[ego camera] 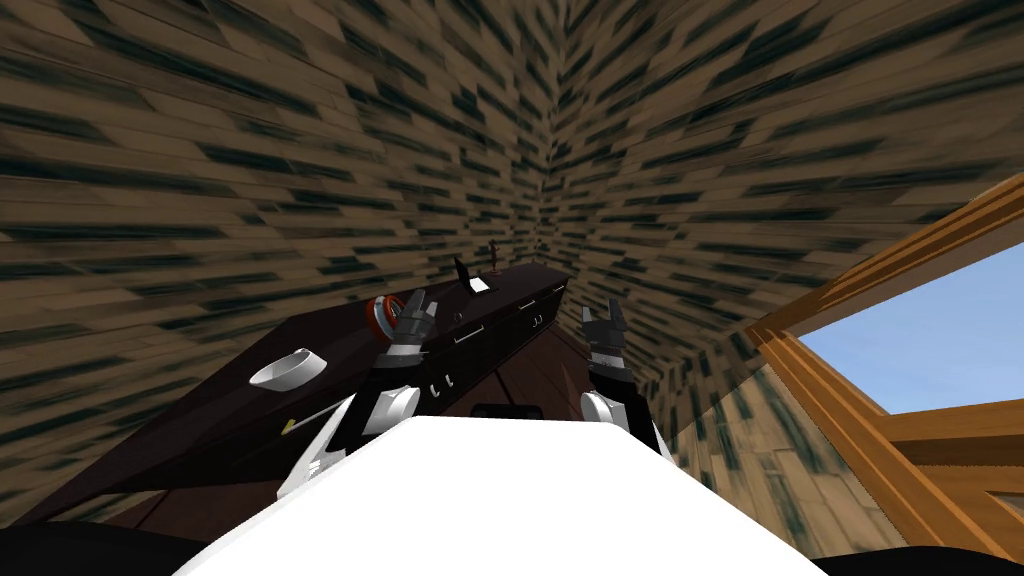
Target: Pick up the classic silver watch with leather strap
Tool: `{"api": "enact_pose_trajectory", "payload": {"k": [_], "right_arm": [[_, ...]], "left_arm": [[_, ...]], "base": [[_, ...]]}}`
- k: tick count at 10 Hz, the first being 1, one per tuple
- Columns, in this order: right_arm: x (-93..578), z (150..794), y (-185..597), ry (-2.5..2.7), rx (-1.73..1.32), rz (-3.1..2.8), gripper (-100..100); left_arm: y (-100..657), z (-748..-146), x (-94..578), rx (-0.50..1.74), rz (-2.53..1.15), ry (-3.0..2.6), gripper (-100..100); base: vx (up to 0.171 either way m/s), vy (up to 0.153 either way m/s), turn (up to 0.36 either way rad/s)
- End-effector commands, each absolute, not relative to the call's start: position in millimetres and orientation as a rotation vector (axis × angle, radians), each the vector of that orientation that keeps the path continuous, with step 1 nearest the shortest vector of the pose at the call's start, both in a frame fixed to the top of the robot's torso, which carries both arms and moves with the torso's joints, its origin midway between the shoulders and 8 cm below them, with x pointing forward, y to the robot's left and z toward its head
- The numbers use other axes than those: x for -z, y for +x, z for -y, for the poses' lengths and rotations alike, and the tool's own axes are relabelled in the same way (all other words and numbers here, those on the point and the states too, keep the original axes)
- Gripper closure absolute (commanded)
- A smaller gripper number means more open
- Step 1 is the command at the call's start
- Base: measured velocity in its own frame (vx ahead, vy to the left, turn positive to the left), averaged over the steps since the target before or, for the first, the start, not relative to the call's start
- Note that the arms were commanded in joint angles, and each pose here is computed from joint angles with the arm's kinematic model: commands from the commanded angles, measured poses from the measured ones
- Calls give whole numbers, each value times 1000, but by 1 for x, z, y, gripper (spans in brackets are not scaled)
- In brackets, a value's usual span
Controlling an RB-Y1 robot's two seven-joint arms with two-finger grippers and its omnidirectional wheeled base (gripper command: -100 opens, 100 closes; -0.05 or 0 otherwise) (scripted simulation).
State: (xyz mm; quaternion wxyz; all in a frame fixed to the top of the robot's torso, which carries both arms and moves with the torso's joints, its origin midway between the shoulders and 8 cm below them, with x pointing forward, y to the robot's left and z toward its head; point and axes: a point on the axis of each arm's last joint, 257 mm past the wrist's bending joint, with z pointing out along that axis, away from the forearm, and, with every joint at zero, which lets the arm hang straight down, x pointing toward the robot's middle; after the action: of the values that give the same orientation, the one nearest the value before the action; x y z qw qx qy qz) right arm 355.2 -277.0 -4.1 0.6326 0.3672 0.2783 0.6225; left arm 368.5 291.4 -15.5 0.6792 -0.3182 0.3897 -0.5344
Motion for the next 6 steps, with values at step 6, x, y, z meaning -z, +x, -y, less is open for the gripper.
{"api": "enact_pose_trajectory", "payload": {"k": [6], "right_arm": [[4, 277, 355, 840, -1424, -637, 0]], "left_arm": [[379, -318, 57, 1088, -1055, -804, -100]], "base": [[29, 11, -90]]}}
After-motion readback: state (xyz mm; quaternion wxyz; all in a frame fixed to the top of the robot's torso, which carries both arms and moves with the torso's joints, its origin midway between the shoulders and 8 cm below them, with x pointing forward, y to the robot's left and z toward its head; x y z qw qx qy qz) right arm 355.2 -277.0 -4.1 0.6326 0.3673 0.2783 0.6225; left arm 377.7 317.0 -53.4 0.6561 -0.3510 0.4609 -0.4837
